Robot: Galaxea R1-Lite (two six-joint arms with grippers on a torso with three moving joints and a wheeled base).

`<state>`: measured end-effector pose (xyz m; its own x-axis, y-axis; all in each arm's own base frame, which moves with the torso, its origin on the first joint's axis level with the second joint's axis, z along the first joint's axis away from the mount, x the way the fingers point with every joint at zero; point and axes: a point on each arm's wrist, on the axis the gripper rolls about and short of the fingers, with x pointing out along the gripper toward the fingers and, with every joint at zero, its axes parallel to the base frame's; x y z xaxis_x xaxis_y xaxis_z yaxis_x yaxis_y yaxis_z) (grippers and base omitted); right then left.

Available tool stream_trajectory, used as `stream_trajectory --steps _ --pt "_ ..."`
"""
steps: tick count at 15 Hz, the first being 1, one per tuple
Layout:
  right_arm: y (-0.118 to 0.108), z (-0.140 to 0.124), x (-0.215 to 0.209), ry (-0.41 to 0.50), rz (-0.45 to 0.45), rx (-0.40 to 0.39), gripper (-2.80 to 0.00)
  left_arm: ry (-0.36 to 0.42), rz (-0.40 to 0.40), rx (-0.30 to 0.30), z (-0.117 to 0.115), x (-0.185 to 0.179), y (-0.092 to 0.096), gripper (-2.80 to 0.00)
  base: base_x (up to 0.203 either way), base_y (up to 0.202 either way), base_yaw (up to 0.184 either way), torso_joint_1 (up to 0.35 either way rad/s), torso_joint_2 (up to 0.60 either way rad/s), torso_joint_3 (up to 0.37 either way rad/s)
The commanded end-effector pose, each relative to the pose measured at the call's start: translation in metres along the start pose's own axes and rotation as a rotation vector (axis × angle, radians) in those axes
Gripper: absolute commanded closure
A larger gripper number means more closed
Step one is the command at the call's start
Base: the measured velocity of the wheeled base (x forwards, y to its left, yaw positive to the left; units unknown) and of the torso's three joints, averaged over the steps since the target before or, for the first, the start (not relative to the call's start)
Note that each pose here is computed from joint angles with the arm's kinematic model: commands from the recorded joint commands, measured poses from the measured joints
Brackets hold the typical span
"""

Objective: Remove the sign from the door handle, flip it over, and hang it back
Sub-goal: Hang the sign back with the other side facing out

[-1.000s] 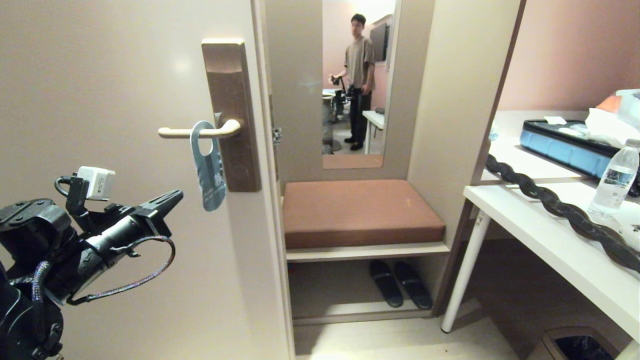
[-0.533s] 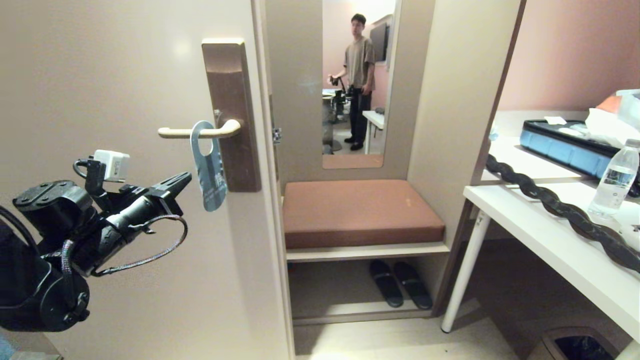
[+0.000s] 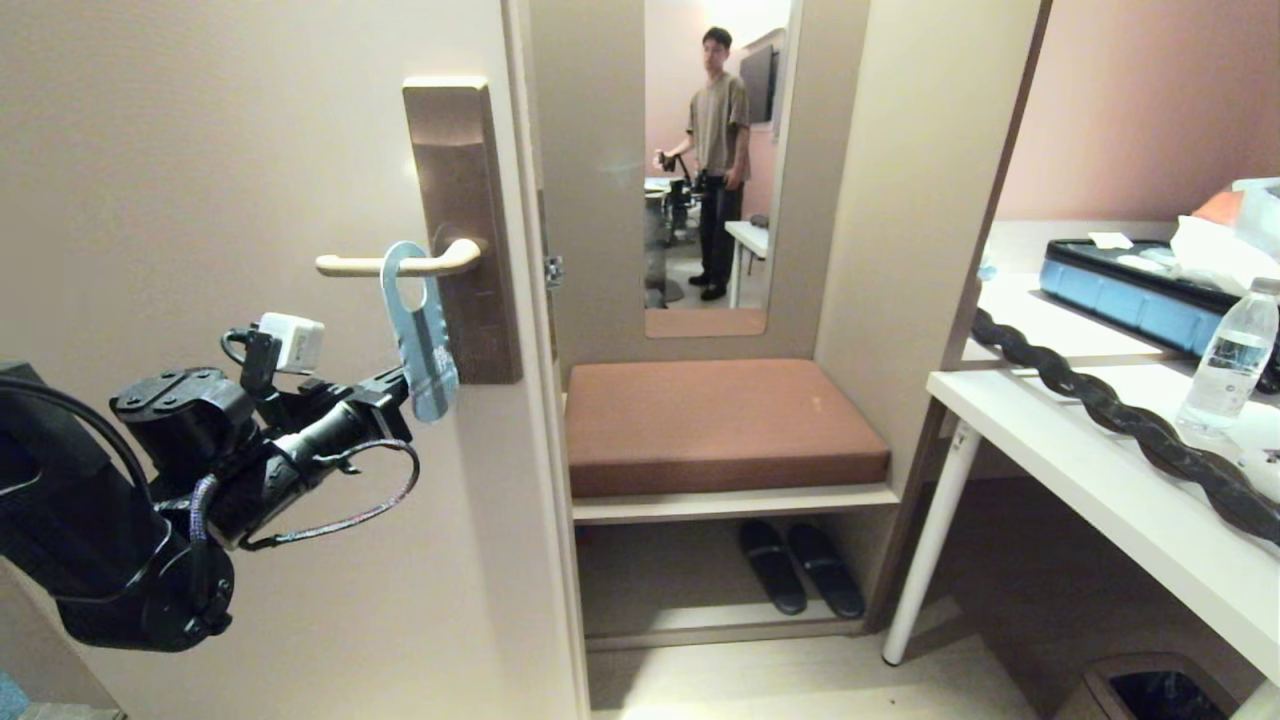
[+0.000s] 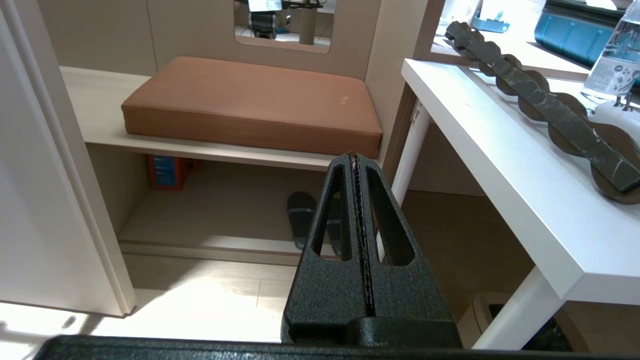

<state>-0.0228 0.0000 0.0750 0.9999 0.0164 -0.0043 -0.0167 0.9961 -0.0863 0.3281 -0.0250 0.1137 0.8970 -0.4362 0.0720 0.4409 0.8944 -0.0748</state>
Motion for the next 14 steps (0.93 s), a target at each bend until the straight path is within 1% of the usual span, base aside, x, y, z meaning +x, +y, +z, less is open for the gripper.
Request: stream_trajectory --steps 1,5,14 --pt "0.000 0.000 0.000 0.000 0.001 -0.001 0.00 -0.042 -0.010 0.016 0.002 0.005 0.001 0.00 0.000 0.000 0.000 0.000 0.00 0.000" --pt "0.000 0.000 0.000 0.000 0.001 -0.001 0.00 -0.077 -0.025 0.030 0.011 0.011 -0.002 0.00 0.000 0.000 0.000 0.000 0.00 0.000" --pt "0.000 0.000 0.000 0.000 0.002 -0.001 0.00 -0.097 -0.084 0.029 0.017 0.016 -0.023 0.00 0.000 0.000 0.000 0.000 0.00 0.000"
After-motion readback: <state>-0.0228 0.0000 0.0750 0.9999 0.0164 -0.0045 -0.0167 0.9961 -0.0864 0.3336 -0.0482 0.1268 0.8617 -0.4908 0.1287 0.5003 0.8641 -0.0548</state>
